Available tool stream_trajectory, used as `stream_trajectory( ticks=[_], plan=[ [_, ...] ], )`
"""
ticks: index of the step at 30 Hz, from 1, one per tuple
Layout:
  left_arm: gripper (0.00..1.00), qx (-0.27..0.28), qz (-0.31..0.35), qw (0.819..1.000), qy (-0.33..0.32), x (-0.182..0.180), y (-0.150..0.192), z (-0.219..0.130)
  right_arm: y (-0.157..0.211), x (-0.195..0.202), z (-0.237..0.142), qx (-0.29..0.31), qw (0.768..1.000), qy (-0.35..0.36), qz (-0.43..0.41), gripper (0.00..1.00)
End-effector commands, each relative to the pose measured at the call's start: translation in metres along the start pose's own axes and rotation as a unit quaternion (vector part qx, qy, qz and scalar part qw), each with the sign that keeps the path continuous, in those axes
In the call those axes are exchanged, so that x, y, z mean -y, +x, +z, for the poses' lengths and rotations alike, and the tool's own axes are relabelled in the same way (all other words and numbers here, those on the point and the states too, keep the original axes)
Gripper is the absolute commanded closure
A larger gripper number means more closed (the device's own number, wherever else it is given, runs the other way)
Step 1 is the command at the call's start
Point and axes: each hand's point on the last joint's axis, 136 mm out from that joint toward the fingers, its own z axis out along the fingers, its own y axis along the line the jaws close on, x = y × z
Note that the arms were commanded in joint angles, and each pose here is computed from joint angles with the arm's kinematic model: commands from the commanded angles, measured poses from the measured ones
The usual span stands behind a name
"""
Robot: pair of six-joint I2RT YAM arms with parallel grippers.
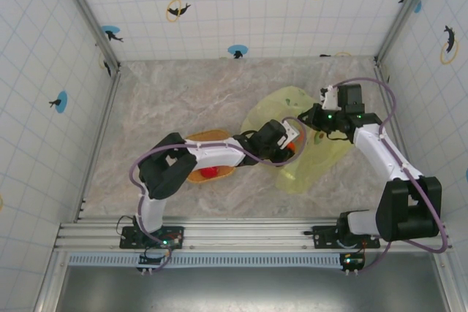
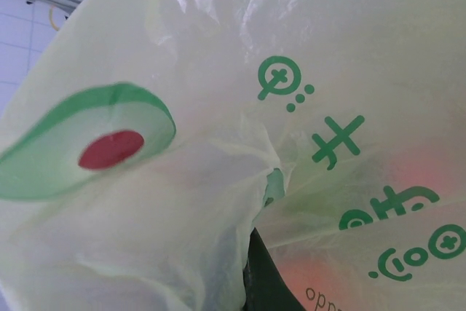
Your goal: Place the fruits into the plastic bag
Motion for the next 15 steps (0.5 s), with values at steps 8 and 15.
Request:
stream_trajectory(
  ticks=[8,15],
  plan=[
    [0.40,0.078,-0.062,0.992,0.084,0.028,-0.026,0.019,-0.002,-0.001,-0.006,0.036,0.999,-0.019,0.022,1.00],
    [0.29,0.079,-0.060,0.992,0.075,0.026,-0.029,0.016,-0.003,0.006,-0.008,0.040,0.999,-0.006,0.019,1.00]
  ],
)
